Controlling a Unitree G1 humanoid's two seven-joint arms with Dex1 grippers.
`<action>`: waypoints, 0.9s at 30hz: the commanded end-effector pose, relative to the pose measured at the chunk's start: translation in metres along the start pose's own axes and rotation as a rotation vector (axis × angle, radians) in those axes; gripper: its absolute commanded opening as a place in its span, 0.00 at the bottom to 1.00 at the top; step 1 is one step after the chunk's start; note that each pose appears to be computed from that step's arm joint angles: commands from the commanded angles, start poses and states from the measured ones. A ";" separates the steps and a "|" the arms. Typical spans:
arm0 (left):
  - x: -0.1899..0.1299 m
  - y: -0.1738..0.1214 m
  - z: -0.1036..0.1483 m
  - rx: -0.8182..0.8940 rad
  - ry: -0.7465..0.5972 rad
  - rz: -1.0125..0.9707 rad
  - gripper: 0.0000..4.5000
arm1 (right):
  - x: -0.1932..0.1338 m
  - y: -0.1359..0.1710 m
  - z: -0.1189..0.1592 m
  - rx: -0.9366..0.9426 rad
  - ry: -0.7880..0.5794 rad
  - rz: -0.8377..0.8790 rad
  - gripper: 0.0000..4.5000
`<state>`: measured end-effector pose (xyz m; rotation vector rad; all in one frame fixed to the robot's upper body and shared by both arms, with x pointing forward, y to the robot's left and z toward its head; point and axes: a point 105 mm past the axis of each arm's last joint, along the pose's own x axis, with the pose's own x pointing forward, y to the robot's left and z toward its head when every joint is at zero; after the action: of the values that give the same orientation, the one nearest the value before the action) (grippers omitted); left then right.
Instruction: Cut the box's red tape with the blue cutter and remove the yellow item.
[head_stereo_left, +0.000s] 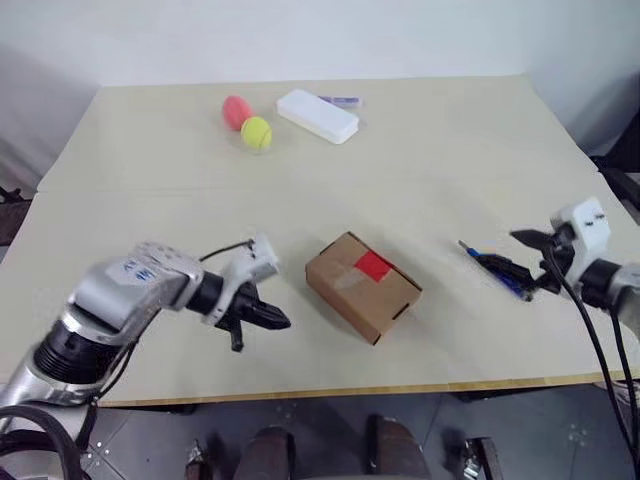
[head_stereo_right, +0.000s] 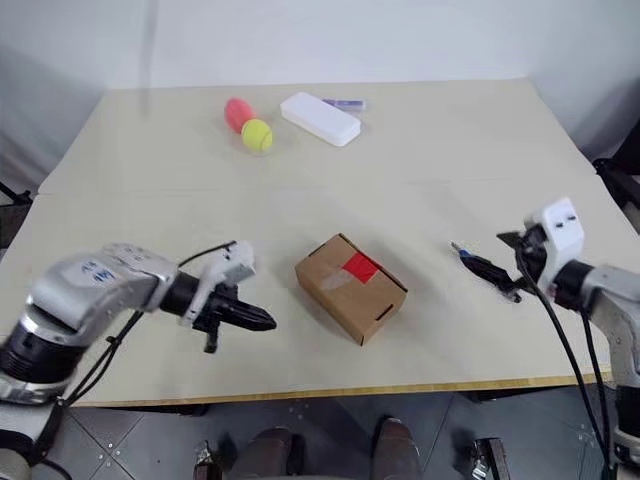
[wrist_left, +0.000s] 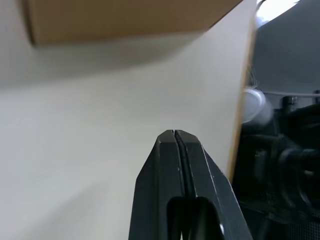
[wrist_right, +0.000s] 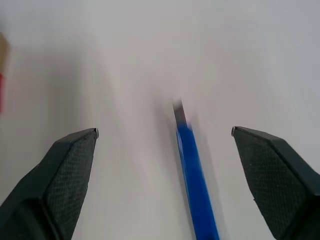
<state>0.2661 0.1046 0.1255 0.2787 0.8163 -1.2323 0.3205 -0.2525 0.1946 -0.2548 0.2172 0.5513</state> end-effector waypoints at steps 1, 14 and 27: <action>0.021 0.020 0.022 0.055 -0.081 0.159 0.00 | 0.025 0.027 -0.005 -0.083 0.139 0.151 0.86; 0.019 0.043 0.056 0.037 -0.250 0.299 0.00 | 0.074 0.090 0.007 -0.237 0.135 0.500 0.00; 0.005 0.053 0.057 0.034 -0.264 0.353 0.00 | 0.081 0.133 0.009 -0.228 0.128 0.552 0.00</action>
<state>0.3367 0.0892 0.1372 0.2506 0.5434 -0.9047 0.3187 -0.1074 0.1515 -0.4463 0.3958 1.1044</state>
